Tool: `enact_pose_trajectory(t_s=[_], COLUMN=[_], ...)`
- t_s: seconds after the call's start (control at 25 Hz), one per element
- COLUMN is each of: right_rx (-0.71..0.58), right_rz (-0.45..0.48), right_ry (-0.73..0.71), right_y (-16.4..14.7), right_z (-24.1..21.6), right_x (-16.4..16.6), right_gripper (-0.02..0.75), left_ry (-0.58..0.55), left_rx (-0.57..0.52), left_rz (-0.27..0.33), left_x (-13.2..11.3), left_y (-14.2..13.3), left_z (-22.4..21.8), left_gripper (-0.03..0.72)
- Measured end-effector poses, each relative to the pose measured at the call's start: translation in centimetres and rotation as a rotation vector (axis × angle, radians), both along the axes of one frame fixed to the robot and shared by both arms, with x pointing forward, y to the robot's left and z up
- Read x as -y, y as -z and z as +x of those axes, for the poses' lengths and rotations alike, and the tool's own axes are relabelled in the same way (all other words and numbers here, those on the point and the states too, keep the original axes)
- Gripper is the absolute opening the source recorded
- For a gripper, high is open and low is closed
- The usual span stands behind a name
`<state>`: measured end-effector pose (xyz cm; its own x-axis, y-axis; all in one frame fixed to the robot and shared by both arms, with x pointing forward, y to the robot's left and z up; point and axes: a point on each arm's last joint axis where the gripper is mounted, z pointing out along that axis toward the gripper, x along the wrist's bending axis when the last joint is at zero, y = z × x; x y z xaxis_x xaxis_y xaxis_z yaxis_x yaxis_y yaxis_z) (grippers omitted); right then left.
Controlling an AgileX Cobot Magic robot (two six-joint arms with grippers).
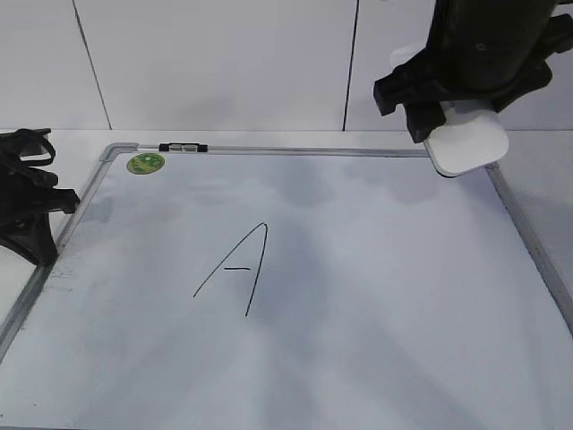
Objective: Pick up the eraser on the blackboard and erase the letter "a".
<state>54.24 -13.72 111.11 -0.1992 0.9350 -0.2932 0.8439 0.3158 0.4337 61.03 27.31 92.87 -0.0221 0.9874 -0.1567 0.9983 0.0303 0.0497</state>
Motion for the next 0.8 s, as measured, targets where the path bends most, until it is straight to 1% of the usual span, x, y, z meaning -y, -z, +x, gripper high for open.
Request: enact_pose_trajectory(t_s=[0.2, 0.4, 0.64, 0.8], right_rx=[-0.003, -0.01, -0.065, -0.1], right_rz=[-0.003, 0.014, 0.064, 0.1], right_ry=[0.062, 0.188, 0.261, 0.292], right_y=[0.0, -0.1, 0.0, 0.4], right_z=[0.6, 2.0, 2.8, 3.2], right_x=[1.3, 5.3, 9.0, 10.8], right_gripper=[0.56, 0.56, 0.56, 0.56], left_ry=[0.0, 0.0, 0.0, 0.0], left_rx=[0.0, 0.0, 0.0, 0.0], left_rz=[0.0, 0.0, 0.0, -0.001], left_x=[0.0, 0.0, 0.0, 0.0], left_y=[0.0, 0.0, 0.0, 0.0], left_z=[0.0, 0.0, 0.0, 0.0], left_gripper=[0.008, 0.008, 0.008, 0.008])
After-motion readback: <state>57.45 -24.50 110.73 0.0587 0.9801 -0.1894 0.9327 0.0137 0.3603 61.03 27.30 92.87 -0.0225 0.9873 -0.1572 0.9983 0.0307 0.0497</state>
